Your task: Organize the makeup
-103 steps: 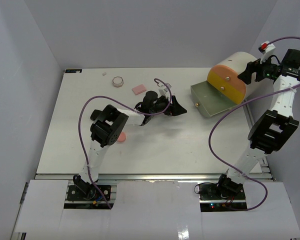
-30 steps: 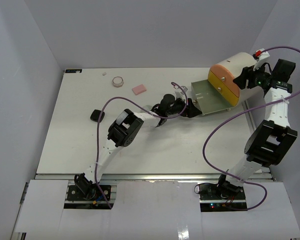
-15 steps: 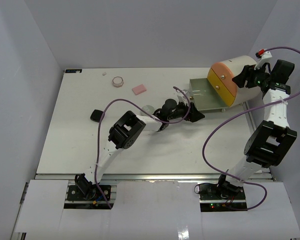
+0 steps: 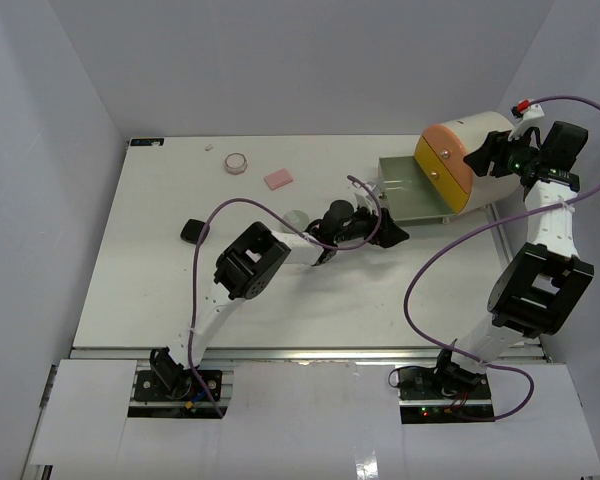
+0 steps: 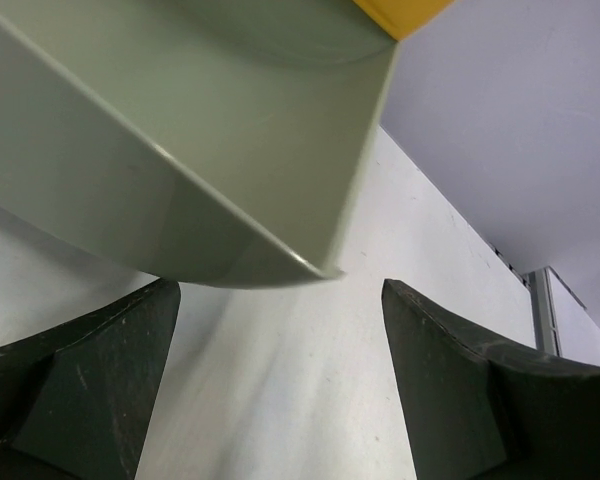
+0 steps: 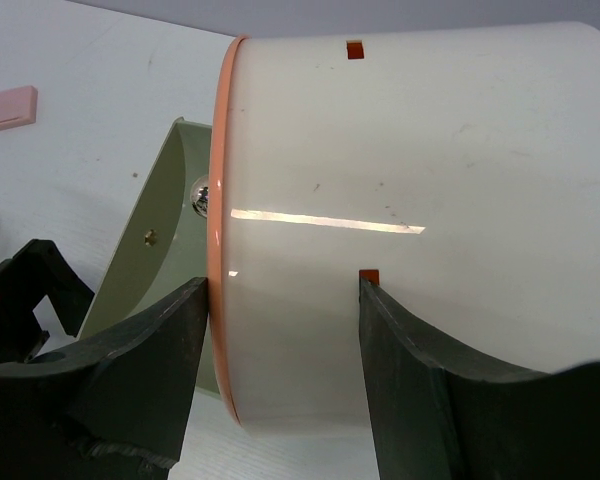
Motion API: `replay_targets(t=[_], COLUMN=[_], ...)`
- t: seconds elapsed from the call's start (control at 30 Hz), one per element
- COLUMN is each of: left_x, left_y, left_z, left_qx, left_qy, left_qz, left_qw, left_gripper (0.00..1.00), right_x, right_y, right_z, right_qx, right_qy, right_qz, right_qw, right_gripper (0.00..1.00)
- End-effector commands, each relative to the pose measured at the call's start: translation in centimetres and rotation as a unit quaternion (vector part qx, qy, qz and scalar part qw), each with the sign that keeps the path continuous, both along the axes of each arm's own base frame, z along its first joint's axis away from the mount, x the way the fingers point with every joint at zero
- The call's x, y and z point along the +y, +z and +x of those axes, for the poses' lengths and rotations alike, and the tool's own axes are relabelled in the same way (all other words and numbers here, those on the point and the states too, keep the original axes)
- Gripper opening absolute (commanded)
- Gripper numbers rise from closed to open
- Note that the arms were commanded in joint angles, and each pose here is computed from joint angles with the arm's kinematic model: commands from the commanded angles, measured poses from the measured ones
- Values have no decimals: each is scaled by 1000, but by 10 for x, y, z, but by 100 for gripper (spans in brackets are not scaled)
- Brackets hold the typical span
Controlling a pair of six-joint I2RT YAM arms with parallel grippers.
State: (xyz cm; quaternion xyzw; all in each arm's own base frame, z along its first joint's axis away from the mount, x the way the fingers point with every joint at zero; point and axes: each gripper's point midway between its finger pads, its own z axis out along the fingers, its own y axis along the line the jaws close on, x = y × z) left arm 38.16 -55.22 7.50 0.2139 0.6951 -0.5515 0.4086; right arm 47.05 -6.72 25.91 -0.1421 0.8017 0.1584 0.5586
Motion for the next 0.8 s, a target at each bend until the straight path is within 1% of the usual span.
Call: replay_targets(t=[0.0,0.2,0.3,0.43,0.63,0.77], left_x=[9,34,40,50,52,48], left_y=[127,152,148,131,107,96], left_z=[-25,-38,-30,-9,34,57], left_qx=[-89,-102,-97,-78,-30,-12], left_qy=[2,22,47,89,133,162], left_qz=[-84,-84,-62,-33,23,53], left_qw=[993,991,992,992,990,985], left_gripper=[93,94,94,94,91,88], right_x=[35,33,36,43,44,46], right_y=[-10,-11,-11,-10,-6,-6], right_z=[-19,-17,-19,-22,-23,-24], right_qx=[50,48,52,55,48,45], right_qy=[38,35,36,39,34,35], right_qz=[60,56,74,100,102,102], right_qw=[996,997,995,993,993,993], right_gripper=[48,47,47,45,45,44])
